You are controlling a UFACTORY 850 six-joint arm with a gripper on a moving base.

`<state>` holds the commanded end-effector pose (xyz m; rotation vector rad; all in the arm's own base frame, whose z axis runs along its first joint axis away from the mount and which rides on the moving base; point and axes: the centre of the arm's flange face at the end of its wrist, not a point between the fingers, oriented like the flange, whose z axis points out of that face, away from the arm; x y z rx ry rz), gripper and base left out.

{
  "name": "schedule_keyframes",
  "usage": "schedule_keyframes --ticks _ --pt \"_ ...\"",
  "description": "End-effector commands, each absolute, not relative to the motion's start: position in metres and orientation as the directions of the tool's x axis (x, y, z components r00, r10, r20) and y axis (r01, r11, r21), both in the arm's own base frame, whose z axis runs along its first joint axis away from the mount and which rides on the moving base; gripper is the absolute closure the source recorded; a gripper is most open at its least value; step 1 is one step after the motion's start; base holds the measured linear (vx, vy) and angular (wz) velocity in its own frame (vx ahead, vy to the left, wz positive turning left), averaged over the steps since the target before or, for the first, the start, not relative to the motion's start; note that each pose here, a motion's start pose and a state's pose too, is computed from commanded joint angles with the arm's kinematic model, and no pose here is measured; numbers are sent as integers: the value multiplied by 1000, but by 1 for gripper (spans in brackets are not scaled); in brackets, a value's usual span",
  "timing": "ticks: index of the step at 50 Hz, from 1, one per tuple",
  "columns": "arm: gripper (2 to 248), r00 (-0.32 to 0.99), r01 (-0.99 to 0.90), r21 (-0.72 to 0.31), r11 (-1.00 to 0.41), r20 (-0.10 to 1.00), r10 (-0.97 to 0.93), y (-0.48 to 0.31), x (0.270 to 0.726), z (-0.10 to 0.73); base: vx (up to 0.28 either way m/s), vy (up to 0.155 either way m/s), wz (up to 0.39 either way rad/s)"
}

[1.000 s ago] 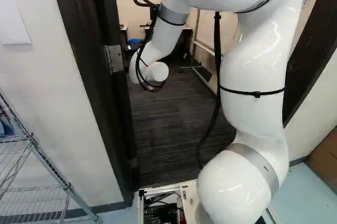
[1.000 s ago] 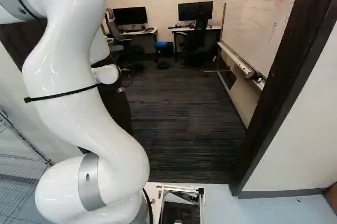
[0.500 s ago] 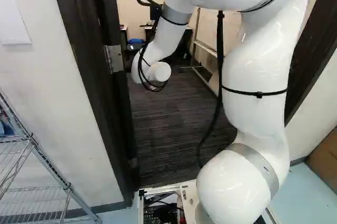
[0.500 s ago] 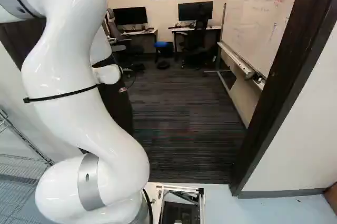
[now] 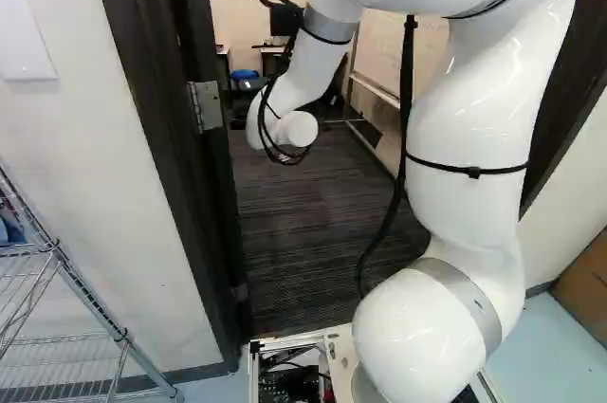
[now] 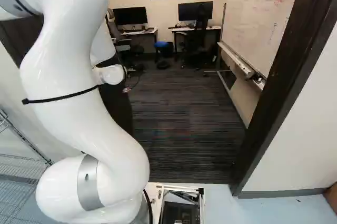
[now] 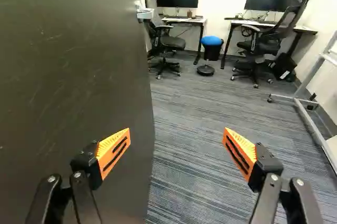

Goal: Open the door and move inside

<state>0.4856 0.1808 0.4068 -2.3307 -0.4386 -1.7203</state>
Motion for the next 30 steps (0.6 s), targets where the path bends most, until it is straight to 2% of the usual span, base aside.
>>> schedule_keyframes --ticks 30 --pt "3 289 282 7 -959 953 92 135 477 408 0 0 0"
